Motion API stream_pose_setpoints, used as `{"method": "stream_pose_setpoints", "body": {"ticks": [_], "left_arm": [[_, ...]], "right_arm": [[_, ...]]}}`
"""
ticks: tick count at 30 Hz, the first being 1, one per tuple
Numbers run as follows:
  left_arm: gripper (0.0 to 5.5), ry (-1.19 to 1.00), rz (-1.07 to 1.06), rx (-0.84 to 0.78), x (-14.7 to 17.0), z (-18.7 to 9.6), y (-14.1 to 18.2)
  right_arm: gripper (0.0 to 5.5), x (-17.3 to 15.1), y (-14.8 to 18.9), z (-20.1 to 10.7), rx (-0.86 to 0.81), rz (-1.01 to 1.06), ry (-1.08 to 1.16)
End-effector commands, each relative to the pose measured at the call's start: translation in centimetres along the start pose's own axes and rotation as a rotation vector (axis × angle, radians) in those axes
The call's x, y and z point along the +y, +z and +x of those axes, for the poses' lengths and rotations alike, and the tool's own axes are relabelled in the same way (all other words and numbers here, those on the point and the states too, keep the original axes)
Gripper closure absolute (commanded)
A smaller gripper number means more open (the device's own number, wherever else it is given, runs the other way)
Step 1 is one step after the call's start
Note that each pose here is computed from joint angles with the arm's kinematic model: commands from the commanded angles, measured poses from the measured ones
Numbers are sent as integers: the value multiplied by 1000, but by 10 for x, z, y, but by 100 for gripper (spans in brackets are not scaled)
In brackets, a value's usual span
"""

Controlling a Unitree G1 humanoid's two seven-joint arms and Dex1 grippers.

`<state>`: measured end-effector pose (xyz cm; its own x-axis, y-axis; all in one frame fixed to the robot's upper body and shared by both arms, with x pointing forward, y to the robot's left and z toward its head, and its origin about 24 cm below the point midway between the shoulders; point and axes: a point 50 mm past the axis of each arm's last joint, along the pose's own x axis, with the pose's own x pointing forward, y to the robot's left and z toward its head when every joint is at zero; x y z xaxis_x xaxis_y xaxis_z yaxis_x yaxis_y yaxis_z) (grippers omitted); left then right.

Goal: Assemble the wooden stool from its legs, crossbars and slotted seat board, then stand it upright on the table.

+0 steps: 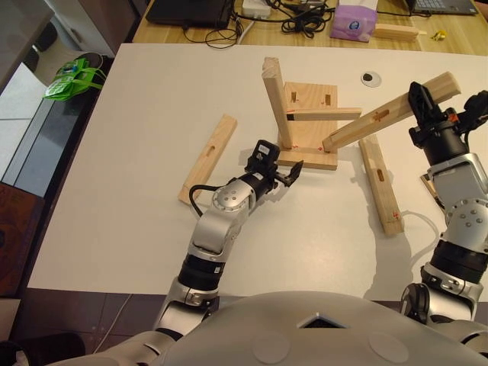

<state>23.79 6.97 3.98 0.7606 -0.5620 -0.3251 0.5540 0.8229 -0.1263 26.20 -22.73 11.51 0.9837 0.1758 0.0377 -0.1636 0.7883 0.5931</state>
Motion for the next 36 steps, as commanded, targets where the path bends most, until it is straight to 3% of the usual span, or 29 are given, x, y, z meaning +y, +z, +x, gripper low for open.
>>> {"method": "stream_pose_setpoints", "body": {"ticks": [1,13,25,30,36], "left_arm": [[116,14,8,-7,2,1,2],[116,22,14,-9,4,2,2],[116,36,1,-13,1,4,-1],[116,44,2,-27,2,5,1],[116,41,106,-255,7,-1,62]], "right_arm": [[448,-5,-2,-1,20,-47,-31],[448,7,-6,-1,-33,-393,21],[448,-16,-9,0,35,-218,-75],[448,-5,-14,6,78,-218,-3],[448,3,-5,13,59,-257,33]]}}
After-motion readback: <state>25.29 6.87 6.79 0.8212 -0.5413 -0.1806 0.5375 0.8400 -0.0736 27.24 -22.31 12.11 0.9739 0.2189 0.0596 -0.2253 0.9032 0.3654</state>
